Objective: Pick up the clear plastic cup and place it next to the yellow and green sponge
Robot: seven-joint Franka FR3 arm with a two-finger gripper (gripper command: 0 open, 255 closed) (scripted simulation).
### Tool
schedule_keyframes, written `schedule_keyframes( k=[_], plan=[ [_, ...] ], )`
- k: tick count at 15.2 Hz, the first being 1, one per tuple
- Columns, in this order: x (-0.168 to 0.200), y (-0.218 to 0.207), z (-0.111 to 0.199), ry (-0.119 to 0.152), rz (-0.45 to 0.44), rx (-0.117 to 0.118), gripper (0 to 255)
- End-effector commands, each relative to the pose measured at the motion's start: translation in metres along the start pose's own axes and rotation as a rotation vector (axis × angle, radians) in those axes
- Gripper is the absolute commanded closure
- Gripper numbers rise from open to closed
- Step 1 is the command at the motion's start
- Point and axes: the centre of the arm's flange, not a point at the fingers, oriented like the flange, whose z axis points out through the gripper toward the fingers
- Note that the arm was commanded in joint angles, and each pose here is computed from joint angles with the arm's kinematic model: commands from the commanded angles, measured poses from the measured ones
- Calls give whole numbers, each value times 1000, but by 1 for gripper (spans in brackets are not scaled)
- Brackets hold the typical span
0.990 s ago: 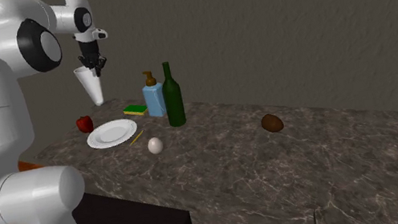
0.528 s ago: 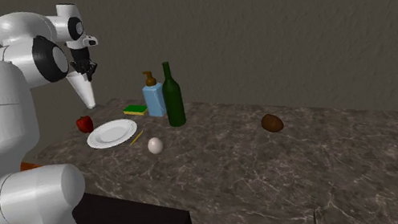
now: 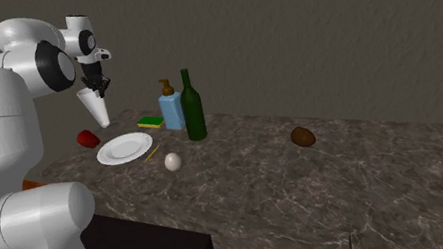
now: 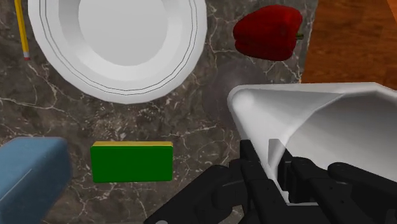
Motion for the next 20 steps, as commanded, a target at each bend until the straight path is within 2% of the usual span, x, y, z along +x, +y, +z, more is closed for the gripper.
schedule_keyframes(
  k=[1,6,13,14,19,20],
  plan=[
    [0,3,13,-3,0,-2,255],
    [-2,8,37,-3,0,-2,255],
    [-2,8,37,-3,0,-2,255],
    [-2,8,37,-3,0,-2,0],
    [-2,8,37,-3,0,-2,0],
    [-2,8,24,-3,0,-2,0]
  ],
)
